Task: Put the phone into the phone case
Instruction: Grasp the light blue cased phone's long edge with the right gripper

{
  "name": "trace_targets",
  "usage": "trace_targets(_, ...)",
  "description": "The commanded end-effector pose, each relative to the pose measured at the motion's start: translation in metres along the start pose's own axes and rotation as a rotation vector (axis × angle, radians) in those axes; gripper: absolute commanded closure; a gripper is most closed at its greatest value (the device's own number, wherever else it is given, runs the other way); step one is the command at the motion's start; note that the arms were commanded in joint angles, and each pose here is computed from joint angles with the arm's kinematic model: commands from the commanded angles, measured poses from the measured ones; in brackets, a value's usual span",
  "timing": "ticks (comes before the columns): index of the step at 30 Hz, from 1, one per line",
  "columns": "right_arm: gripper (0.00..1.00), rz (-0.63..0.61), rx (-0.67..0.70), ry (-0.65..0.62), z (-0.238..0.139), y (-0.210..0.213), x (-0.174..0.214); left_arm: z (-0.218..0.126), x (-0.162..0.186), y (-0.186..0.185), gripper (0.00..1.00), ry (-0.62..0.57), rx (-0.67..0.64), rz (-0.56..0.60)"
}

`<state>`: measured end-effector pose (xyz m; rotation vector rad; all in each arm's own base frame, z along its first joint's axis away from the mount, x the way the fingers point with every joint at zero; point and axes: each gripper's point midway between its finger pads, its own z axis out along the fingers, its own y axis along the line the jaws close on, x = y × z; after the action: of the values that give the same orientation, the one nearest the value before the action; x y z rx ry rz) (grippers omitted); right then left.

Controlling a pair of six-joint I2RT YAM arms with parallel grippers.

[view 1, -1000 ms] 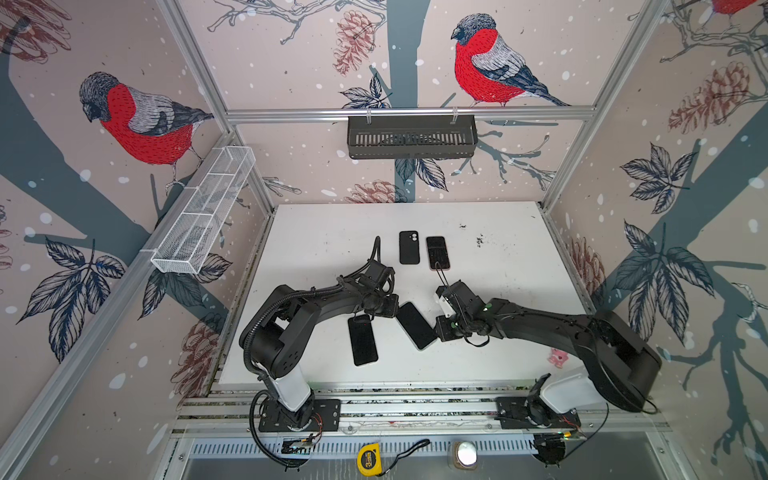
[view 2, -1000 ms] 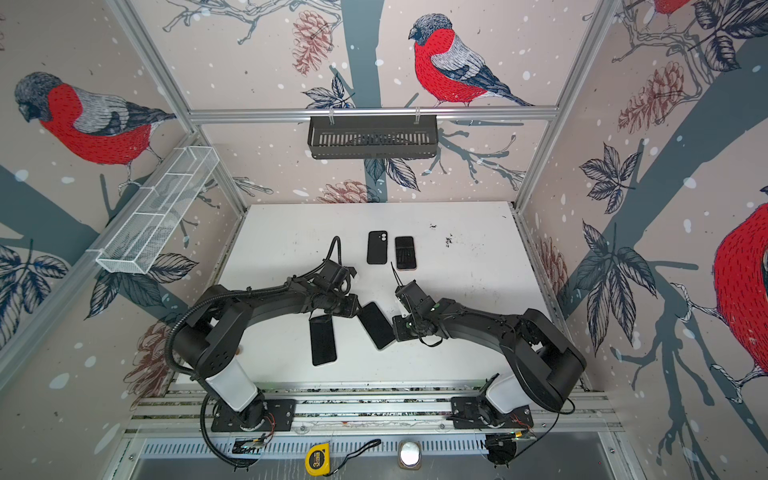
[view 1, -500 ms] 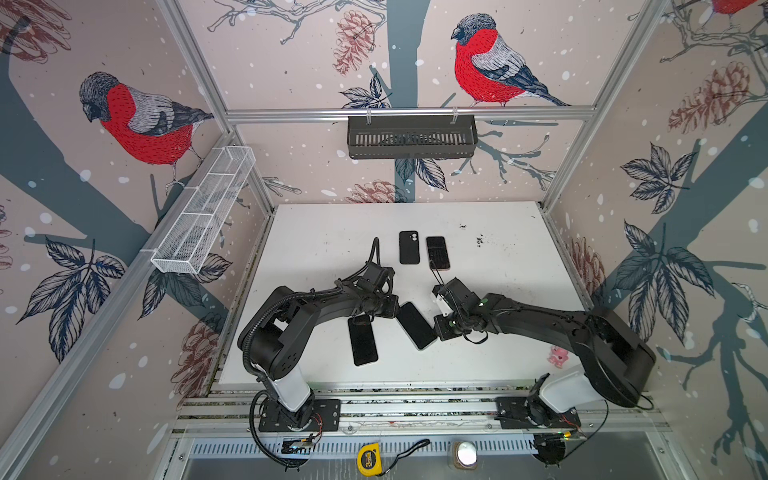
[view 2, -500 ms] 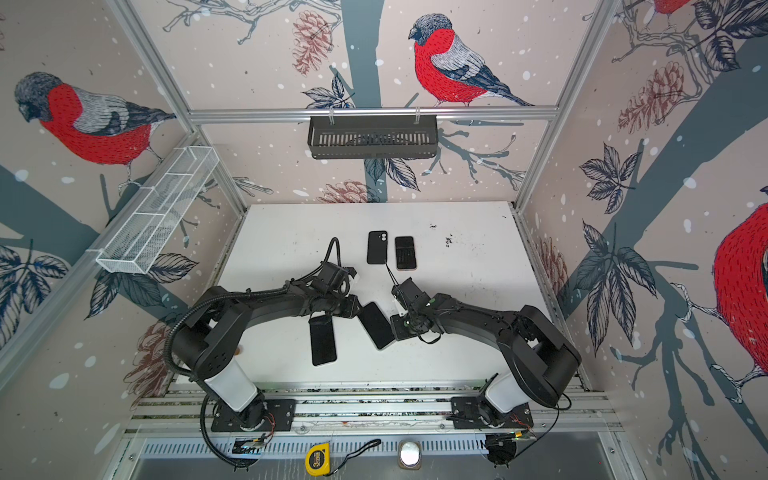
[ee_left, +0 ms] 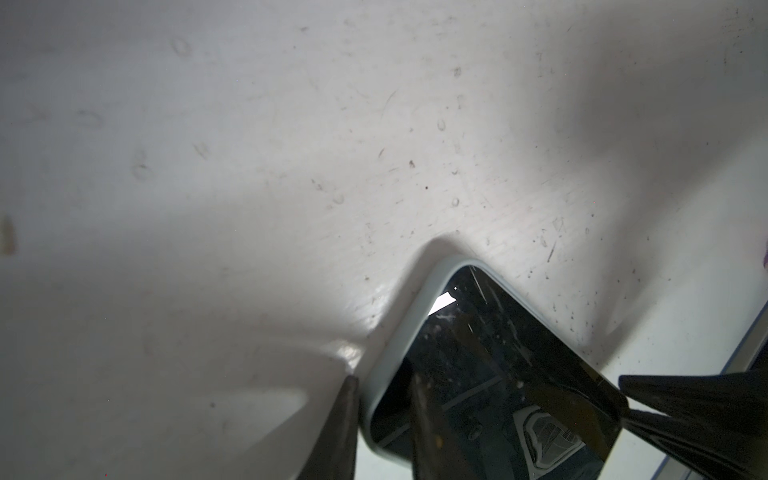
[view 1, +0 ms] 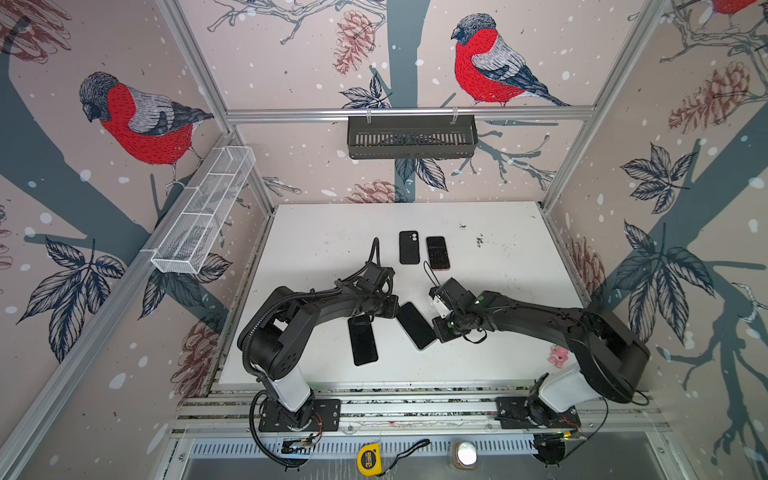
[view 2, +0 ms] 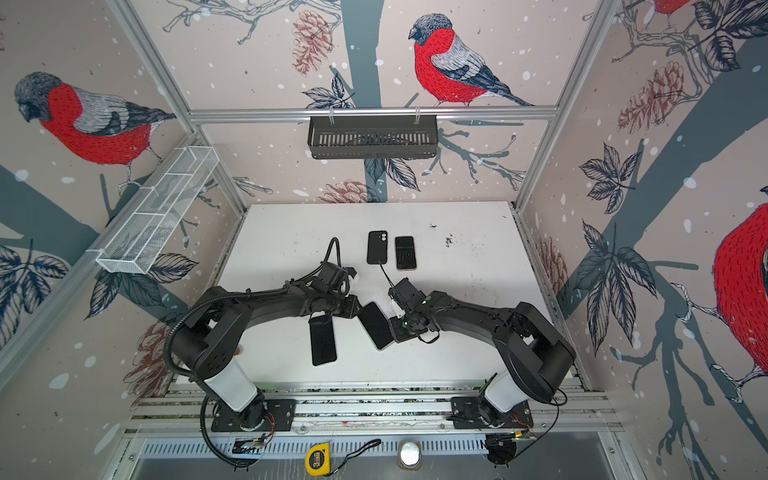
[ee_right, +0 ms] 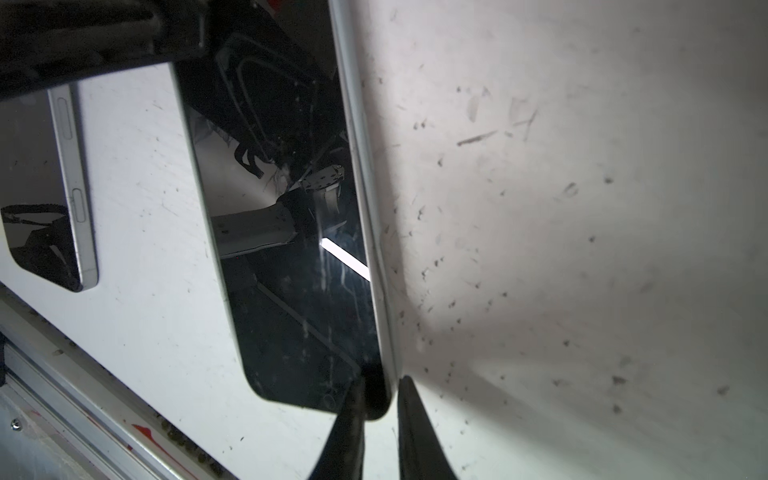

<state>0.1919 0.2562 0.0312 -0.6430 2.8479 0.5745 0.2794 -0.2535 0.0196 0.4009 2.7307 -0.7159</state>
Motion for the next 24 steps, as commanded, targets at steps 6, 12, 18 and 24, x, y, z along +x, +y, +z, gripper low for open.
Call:
trace_targets(6,0.83,-0.059,0.086,0.099,0.008,-0.007,0.018,0.0,0.032,0.022,0.76,0.121,-0.1,-0.031)
trace_targets(12,0.83,-0.077,0.103,0.125,0.01,-0.004,0.02,0.0,0.034,0.023,0.76,0.124,-0.099,-0.032)
trace_targets(18,0.85,-0.099,0.124,0.181,0.02,-0.005,0.033,0.0,0.034,0.023,0.76,0.127,-0.101,-0.032)
trace_targets(24,0.85,-0.106,0.136,0.205,0.027,-0.006,0.039,0.001,0.034,0.022,0.76,0.129,-0.096,-0.033)
